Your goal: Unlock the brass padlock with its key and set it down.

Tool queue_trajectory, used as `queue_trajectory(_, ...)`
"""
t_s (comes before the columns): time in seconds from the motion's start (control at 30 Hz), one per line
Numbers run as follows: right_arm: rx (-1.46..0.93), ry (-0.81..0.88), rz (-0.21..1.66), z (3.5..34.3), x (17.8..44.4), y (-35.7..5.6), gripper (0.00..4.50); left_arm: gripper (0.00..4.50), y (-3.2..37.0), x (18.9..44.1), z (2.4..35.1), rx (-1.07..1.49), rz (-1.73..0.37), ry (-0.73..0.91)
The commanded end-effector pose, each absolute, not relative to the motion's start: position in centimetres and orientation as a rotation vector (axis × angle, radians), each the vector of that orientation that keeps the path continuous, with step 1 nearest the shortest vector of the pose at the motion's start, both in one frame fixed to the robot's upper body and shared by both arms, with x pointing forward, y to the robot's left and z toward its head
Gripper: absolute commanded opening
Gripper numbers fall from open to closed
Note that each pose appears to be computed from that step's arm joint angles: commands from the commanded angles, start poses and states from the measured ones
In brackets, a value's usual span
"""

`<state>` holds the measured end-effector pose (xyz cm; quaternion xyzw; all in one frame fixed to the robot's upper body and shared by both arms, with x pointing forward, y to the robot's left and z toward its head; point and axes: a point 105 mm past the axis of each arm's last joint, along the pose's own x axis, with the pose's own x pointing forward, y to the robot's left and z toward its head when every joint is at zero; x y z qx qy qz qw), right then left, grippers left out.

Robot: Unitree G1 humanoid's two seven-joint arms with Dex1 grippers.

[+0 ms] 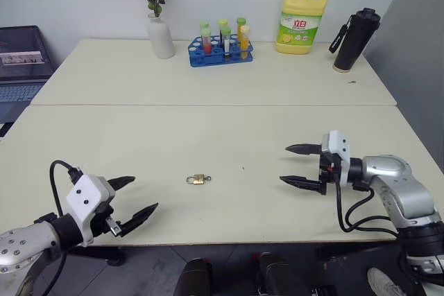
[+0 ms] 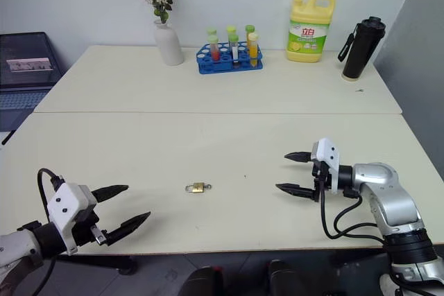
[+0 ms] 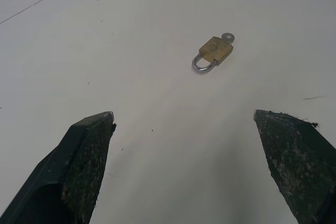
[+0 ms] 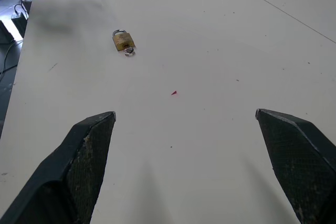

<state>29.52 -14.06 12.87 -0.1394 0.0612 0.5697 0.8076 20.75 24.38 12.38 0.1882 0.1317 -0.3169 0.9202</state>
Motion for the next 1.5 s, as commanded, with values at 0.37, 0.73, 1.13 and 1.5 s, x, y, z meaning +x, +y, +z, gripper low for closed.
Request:
queue_trajectory(0.37, -0.283, 0.109, 1.267, 13.3, 29.3, -12.7, 4.49, 4.48, 24.0, 21.3, 13.6, 0.467, -0.624, 0.191)
queue_trajectory(0.73, -0.298, 0.122, 1.382, 14.0, 28.6, -11.3, 4.49, 4.48, 22.6, 21.3, 13.6, 0.552, -0.794, 0.189)
queue_trajectory(1.13, -0.327, 0.24, 1.345, 15.0, 27.9, -9.3, 4.49, 4.48, 19.3, 25.8, 10.8, 0.631, -0.968, 0.183)
queue_trajectory(1.5, -0.274, 0.299, 1.333, 14.2, 26.4, -9.6, 4.49, 4.48, 17.5, 29.3, 8.9, 0.603, -1.081, 0.166)
